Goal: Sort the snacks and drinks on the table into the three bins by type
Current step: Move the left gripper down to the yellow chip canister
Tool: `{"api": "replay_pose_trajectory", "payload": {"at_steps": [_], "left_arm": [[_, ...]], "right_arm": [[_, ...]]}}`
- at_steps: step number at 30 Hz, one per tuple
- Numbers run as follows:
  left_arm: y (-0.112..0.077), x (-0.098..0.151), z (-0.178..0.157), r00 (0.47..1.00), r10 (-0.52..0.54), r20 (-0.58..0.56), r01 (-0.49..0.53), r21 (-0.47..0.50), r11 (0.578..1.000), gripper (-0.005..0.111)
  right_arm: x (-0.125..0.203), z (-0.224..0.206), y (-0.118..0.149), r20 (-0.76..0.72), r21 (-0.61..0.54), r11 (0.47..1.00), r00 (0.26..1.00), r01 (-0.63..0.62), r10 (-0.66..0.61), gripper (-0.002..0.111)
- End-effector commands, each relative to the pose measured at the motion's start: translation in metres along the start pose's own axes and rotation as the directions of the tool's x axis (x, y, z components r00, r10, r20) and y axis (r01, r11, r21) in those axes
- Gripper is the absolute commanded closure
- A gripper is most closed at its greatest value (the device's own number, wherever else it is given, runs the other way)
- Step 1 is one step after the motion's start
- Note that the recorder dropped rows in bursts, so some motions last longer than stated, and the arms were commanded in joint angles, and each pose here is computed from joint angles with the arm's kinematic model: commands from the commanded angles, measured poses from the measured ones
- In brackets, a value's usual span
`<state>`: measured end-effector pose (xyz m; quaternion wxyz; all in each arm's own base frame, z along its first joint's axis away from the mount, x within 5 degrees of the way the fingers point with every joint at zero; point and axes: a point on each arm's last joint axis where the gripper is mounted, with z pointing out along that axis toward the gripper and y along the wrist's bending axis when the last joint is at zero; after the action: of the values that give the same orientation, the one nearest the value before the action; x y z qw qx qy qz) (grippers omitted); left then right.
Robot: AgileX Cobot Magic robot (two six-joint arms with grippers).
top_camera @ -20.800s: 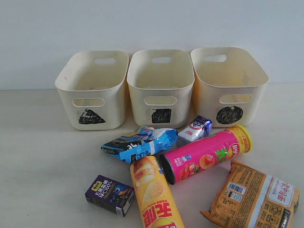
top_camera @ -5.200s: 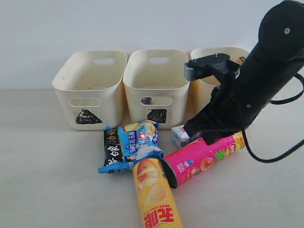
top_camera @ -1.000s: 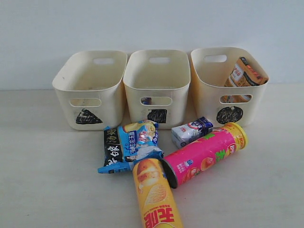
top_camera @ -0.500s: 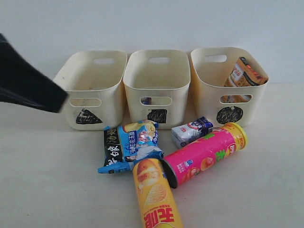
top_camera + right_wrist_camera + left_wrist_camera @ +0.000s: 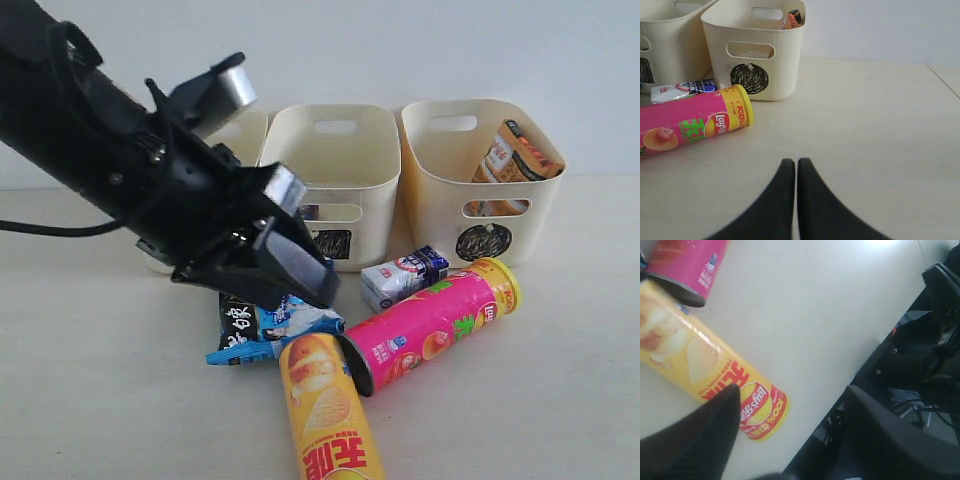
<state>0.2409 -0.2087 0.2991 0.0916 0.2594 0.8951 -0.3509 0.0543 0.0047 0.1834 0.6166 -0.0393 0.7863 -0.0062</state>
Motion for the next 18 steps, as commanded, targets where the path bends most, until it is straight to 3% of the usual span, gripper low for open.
{"api": "replay_pose_trajectory", "payload": {"at_steps": [1,5,7,11,18], "left_arm": [[-0.003,-0.002,0.021,0.996,-0.089,0.001,0.089,-0.074,0.993,0.044],[0.010,0.000,0.041,0.986,-0.167,-0.026,0.157,-0.232,0.960,0.032],[0.015,0.000,0.050,0.976,-0.214,-0.033,0.198,-0.260,0.945,0.024],[0.028,-0.001,0.072,0.952,-0.302,-0.055,0.277,-0.271,0.922,0.012],[0.049,-0.002,0.112,0.891,-0.449,-0.065,0.423,-0.243,0.873,0.012]], "right_arm": [[-0.001,-0.001,0.000,0.011,0.005,1.000,1.000,-0.007,0.006,0.108],[-0.001,-0.001,0.000,0.011,0.005,1.000,1.000,-0.007,0.006,0.108],[-0.001,-0.001,0.000,0.011,0.005,1.000,1.000,-0.007,0.006,0.108],[-0.001,-0.001,0.000,0.011,0.005,1.000,1.000,-0.007,0.006,0.108],[-0.001,-0.001,0.000,0.011,0.005,1.000,1.000,-0.007,0.006,0.108]]}}
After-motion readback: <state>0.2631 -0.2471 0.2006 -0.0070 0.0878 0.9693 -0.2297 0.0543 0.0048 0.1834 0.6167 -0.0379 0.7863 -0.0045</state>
